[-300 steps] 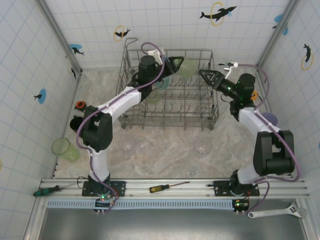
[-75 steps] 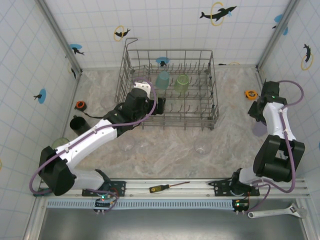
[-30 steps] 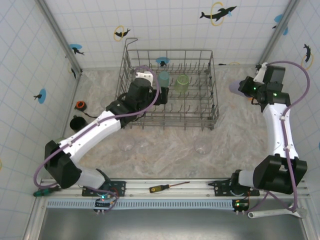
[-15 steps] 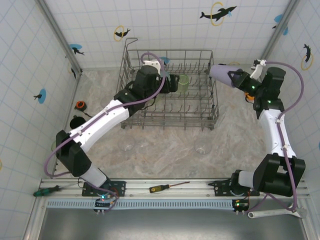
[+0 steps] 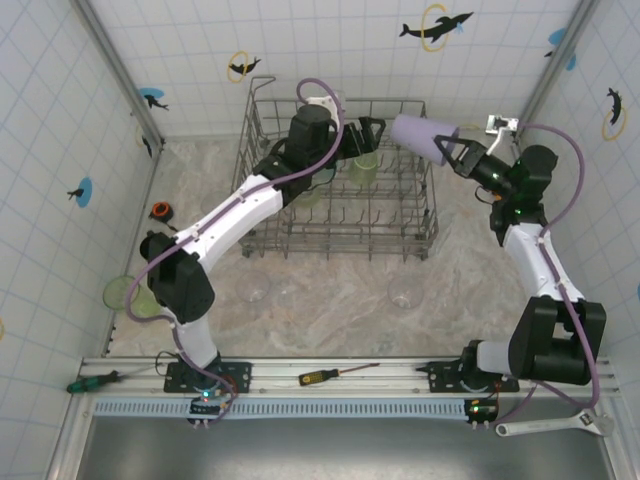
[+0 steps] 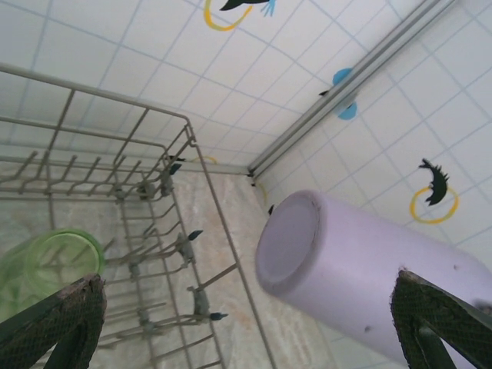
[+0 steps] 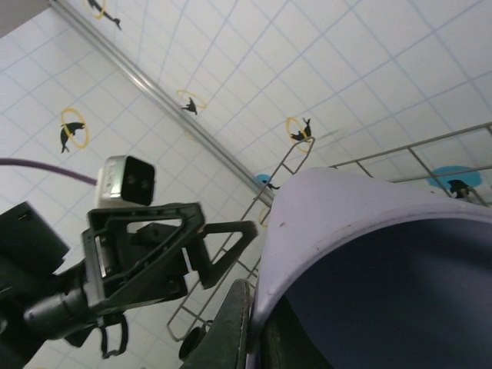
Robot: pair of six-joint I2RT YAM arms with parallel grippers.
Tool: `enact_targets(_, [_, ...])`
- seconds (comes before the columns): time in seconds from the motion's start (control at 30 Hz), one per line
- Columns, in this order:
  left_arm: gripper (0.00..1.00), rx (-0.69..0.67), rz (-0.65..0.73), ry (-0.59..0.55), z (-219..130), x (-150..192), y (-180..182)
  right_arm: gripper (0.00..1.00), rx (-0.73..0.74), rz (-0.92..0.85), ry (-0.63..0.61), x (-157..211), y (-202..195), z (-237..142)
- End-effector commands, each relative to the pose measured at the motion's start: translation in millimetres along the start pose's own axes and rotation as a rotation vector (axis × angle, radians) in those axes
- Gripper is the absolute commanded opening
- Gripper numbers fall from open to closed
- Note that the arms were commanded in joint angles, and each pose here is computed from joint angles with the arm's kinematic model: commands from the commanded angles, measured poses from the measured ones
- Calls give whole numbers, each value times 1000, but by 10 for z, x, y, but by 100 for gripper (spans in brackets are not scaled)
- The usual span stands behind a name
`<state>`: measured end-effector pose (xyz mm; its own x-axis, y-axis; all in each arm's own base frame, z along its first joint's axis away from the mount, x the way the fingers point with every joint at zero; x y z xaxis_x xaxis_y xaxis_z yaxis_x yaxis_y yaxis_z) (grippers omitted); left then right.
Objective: Load the cups into the dish rack
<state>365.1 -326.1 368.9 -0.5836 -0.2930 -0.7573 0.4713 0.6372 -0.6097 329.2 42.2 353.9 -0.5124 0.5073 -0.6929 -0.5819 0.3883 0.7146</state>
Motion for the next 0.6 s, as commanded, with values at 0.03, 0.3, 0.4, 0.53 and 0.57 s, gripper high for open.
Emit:
enact_targets(0.03, [98, 151, -98, -51, 69, -145, -124, 0, -91, -64, -16, 48, 91, 25])
enact_targets(0.3, [98, 216, -211, -38, 255, -104, -28, 0, -140, -71, -53, 149, 88, 16])
enact_targets(0.4, [98, 244, -248, -29, 302, -93, 0, 0, -157, -73, -61, 157, 95, 33])
enact_targets(0.53, [97, 275, -285, -17, 350, -74, 41, 0, -178, -78, -65, 174, 112, 60])
enact_targets(0.57, [98, 280, -293, -13, 359, -69, 50, 0, -180, -79, -67, 174, 110, 65])
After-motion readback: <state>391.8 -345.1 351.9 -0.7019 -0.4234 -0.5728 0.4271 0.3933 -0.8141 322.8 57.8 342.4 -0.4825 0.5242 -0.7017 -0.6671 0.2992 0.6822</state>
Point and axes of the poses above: each hand's point on the last joint's axis, 136 mm out from that joint toward the fingers, its own z axis out along the fingers, its own y axis along the line the jaws close on, x = y × z, the point moved 9 cm from there along -z, back along the fingers, and after that the axes turned 2 degrees about z, right-handed, at the moved point
